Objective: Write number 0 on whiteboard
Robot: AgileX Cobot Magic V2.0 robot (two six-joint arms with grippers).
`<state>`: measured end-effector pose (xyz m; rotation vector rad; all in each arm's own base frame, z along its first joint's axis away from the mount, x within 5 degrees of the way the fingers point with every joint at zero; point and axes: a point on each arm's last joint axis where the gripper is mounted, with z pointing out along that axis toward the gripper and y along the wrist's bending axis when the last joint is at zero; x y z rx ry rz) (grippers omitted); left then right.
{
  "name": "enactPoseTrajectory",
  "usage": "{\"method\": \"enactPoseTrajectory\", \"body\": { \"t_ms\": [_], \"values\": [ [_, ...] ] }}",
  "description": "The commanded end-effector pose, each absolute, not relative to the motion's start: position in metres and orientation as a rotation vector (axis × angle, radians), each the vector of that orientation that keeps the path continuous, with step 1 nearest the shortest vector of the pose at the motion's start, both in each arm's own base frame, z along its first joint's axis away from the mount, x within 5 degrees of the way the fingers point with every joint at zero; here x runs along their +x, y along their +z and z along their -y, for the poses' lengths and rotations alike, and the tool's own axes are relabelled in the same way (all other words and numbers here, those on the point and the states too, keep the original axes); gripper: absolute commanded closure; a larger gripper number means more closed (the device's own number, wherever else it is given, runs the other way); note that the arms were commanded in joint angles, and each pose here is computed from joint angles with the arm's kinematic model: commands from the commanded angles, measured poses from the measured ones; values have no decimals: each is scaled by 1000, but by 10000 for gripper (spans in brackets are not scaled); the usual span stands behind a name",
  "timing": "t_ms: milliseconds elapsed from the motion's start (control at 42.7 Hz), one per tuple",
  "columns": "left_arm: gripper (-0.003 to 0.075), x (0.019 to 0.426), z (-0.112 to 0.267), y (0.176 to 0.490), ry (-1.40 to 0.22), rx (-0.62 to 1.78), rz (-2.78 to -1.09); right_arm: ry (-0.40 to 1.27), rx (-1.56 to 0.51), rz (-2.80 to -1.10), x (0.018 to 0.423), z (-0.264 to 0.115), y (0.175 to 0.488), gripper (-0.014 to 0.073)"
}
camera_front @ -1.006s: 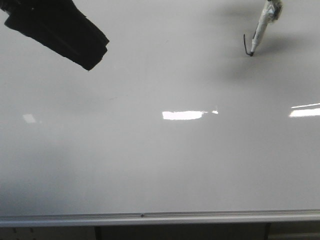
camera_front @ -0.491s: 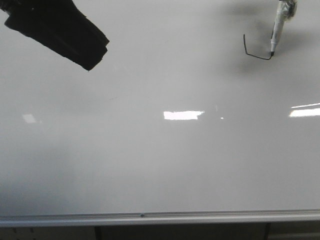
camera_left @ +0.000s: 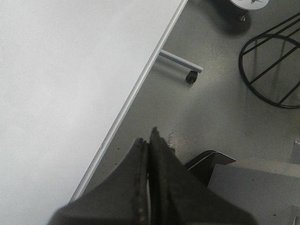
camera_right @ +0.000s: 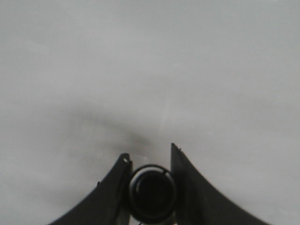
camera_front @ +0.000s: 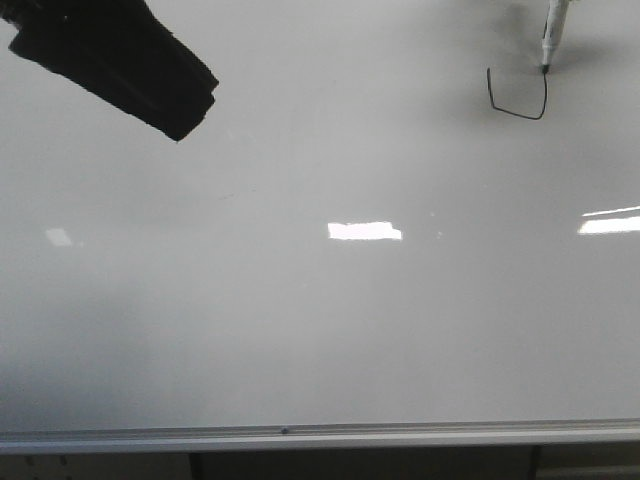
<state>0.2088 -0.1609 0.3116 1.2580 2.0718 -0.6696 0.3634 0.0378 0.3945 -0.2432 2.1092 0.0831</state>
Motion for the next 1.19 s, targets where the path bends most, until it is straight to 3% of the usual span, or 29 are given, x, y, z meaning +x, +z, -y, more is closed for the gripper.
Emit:
{"method": "enactPoseTrajectory", "body": {
  "t_ms": [0,538,866,1170],
  "values": [
    [740,207,163,332,-685,1197,-1991,83,-210,-1931,354,-36,432,654],
    [740,207,163,332,-685,1197,-1991,178,-245,-1879,359,-67,430,654],
    [740,207,163,332,-685,1197,-1991,205,-274,-1935,356,-74,425,654],
    [739,207,164,333,-691,1183,-1987,311,-350,-1956,292,-73,485,657]
  ]
}}
